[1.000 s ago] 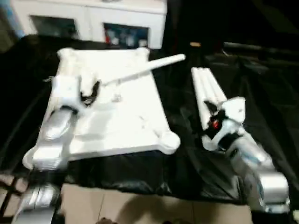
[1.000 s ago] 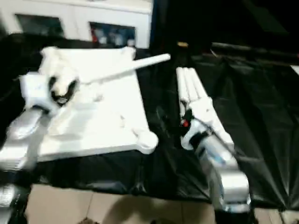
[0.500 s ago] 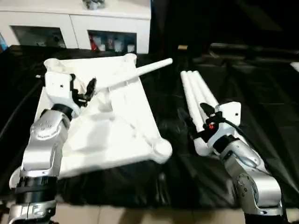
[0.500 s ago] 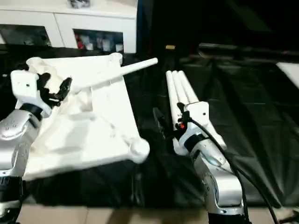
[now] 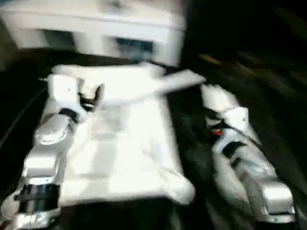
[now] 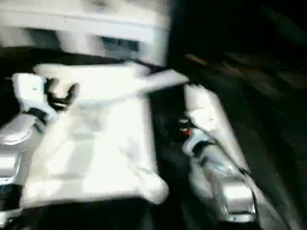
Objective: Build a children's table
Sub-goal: Insert table leg to table base
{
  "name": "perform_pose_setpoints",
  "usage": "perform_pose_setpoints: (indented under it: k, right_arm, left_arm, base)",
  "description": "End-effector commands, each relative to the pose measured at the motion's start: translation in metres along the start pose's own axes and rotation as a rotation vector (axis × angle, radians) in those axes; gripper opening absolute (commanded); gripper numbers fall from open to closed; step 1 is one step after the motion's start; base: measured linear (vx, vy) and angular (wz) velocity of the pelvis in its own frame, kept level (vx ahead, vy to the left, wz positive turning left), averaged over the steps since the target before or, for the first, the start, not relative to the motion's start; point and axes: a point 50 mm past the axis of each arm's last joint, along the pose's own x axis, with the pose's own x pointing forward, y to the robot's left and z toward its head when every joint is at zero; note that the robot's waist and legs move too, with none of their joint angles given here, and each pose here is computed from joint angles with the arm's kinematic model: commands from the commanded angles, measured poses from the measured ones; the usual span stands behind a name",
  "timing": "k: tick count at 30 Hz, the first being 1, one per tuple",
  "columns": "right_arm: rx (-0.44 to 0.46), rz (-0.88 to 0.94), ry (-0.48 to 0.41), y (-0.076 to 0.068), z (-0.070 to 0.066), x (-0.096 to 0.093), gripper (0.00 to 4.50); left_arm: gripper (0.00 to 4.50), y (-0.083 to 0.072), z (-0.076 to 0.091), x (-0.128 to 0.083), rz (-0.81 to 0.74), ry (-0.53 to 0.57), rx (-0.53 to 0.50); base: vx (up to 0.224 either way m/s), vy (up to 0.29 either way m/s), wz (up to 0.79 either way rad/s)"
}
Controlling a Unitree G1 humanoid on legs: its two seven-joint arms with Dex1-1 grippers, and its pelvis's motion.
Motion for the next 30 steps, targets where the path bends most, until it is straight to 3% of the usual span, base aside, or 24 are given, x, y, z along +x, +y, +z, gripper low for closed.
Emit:
perform_pose_setpoints:
  k: [1, 7, 14, 16, 23, 26, 30]
  right_arm:
    - [-0.02, 0.002, 0.007, 0.0, -0.002, -0.004, 4.5]
    - [-0.022, 0.004, 0.008, 0.0, -0.001, -0.006, 4.5]
    - [-0.015, 0.013, 0.003, -0.001, 0.002, -0.006, 4.5]
    - [-0.017, 0.011, 0.003, -0.002, 0.002, -0.007, 4.5]
    - [-0.027, -0.006, 0.007, -0.004, 0.002, -0.012, 4.5]
    - [-0.045, -0.03, 0.015, -0.005, 0.002, -0.015, 4.5]
    - [-0.034, -0.047, 0.008, -0.005, 0.002, -0.016, 4.5]
  left_arm:
    - [3.33, -0.004, 0.002, 0.004, -0.007, 0.001, -0.008]
    - [3.33, -0.005, 0.004, 0.004, -0.033, -0.025, -0.032]
    - [3.33, -0.004, 0.004, 0.013, -0.219, 0.012, -0.003]
    - [3.65, -0.003, 0.005, 0.016, -0.267, 0.025, 0.01]
    - [4.09, -0.005, 0.002, 0.029, -0.448, 0.093, 0.072]
    - [4.09, -0.004, -0.002, 0.037, -0.353, 0.122, 0.076]
    - [4.09, -0.009, -0.003, 0.037, -0.297, 0.073, -0.003]
  base:
    - [0.046, -0.06, -0.25]
    - [0.122, -0.073, 0.13]
    - [-0.02, -0.022, 0.04]
    - [-0.096, 0.018, 0.17]
    - [-0.042, 0.006, 0.05]
    - [0.0, 0.0, 0.0]
    - [0.0, 0.0, 0.0]
